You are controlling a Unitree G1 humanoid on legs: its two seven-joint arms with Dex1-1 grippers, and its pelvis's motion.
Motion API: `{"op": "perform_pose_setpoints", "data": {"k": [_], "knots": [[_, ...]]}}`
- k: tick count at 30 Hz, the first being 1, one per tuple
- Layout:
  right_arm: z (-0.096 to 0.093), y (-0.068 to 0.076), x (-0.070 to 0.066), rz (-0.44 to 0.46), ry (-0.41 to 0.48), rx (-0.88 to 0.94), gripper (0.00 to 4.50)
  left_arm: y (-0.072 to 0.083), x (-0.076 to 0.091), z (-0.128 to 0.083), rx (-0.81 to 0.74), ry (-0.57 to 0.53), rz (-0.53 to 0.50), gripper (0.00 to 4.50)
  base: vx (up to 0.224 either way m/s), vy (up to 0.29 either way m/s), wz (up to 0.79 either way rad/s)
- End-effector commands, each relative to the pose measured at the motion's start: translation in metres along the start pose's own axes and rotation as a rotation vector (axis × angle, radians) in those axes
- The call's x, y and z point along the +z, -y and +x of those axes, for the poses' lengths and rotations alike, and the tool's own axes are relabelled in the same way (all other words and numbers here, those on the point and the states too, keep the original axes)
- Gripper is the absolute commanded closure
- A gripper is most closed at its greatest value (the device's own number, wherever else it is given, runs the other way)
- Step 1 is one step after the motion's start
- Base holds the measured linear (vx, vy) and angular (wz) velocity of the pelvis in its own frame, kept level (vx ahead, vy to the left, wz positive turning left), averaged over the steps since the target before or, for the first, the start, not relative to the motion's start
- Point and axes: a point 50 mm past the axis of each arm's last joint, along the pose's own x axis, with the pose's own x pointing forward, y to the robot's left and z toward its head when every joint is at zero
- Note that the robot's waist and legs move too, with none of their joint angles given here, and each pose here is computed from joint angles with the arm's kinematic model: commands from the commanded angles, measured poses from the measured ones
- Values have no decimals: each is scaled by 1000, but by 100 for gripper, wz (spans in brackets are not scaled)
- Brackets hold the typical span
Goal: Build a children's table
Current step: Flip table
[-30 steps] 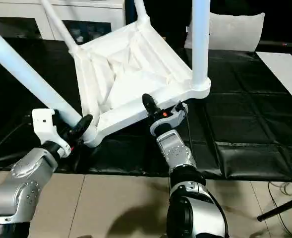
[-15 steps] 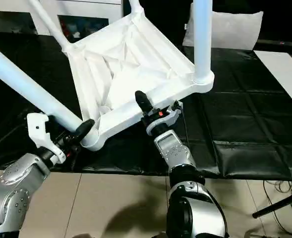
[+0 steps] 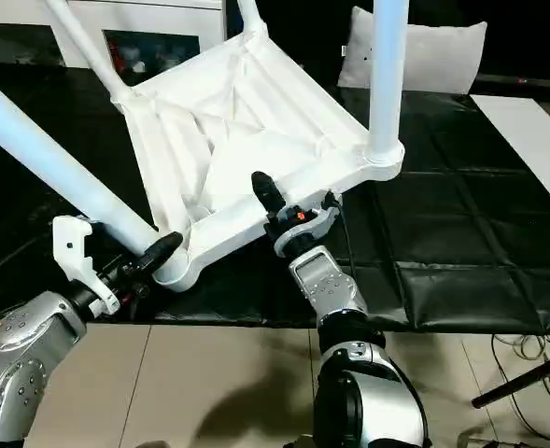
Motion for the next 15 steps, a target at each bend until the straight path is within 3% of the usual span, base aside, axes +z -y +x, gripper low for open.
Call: {"op": "perform_pose_setpoints", "data": {"k": [1, 15], "knots": [[40, -68, 0, -41, -9, 306, 93, 17, -50, 3, -85, -236, -93, 252, 0, 0, 0], [41, -65, 2, -77, 4, 265, 195, 9, -51, 7, -34, -229, -17, 252, 0, 0, 0]]}}
